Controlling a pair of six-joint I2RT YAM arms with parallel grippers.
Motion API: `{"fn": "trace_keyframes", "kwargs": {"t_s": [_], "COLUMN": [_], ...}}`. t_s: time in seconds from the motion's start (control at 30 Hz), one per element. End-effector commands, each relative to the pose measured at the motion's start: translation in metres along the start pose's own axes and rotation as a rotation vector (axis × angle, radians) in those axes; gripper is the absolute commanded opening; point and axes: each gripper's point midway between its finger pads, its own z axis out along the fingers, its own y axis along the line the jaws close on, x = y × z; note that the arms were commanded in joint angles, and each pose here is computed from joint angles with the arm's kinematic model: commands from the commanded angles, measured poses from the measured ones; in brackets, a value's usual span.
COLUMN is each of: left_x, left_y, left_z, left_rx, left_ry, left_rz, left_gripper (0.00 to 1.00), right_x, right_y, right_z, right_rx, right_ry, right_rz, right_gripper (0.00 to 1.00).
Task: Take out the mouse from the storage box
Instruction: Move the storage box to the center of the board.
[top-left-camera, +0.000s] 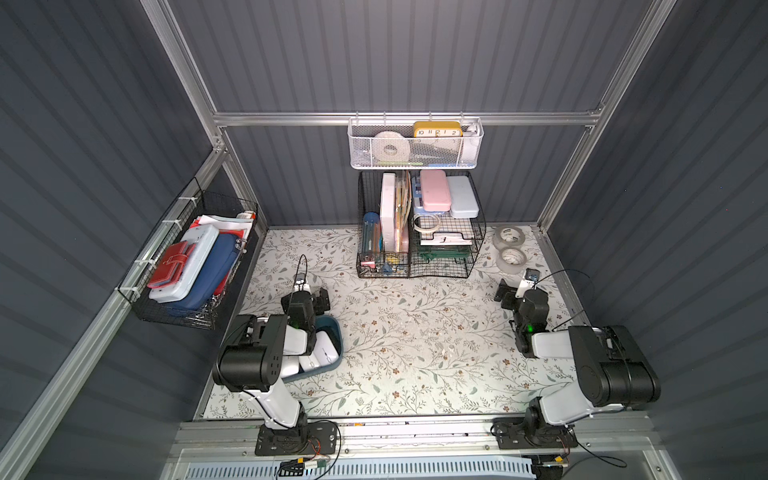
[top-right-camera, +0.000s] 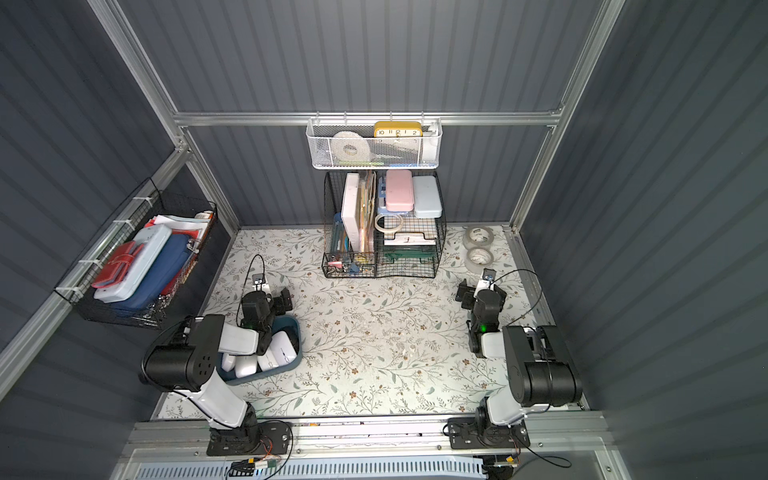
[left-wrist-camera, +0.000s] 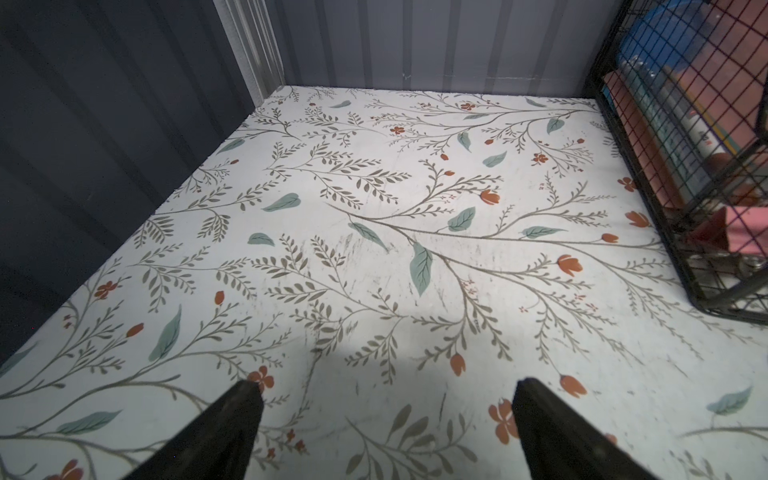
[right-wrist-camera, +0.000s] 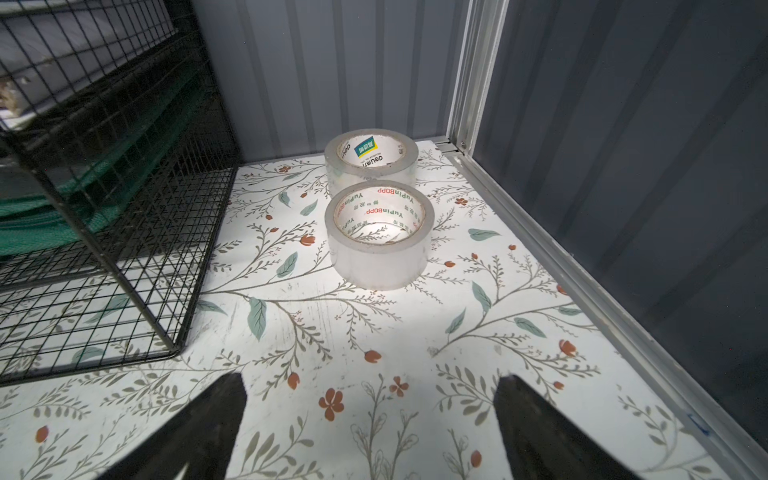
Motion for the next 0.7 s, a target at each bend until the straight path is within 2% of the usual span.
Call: {"fn": "trace_keyframes", "kwargs": {"t_s": [0.0,0.1,0.17,0.23,0.3,0.4,0.47,0.57,0.67], "left_x": [-0.02,-0.04,-0.06,-0.082,-0.105,-0.135,-0.147,-0.157,-0.16], "left_y": [-0.001,-0.009,-0.019,-0.021,-0.023,-0.036,-0.049,-0.064,-0.064], "left_z": [-0.014,-0.03,-0.042,-0.055,-0.069,-0.085,-0.097,-0.122,-0.143], "left_rx": [-0.005,-0.029,-0.012,-0.059,-0.077,0.025,0.123,0.264,0.307], "left_ry": [-0.058,-0.075,-0.112,-0.159,-0.189,-0.169,-0.148,-0.111,-0.045], "left_rz": [0.012,0.071,0.153,0.195,0.134,-0.026,-0.085,-0.199,-0.302], "left_gripper": [0.99,0.99,0.99,0.99,0.99,0.99,1.0,0.99,0.99], "right_x": [-0.012,-0.028,-0.037,-0.045,-0.06,-0.074,-0.081,-0.102,-0.117], "right_y": [0.041,0.038,0.039,0.054,0.068,0.089,0.104,0.108,0.11], "right_z": [-0.008,-0.024,-0.03,-0.043,-0.06,-0.083,-0.093,-0.105,-0.118], "right_rx": [-0.218,-0.185,-0.159,-0.191,-0.201,-0.254,-0.309,-0.327,-0.353], "right_ry": [-0.047,-0.136,-0.119,-0.092,-0.151,-0.205,-0.199,-0.124,-0.008], "right_rz": [-0.089,-0.088,-0.117,-0.165,-0.212,-0.23,-0.23,-0.081,0.058], "right_gripper": [0.99,0.99,0.99,0.99,0.99,0.99,0.99,0.99,0.99]}}
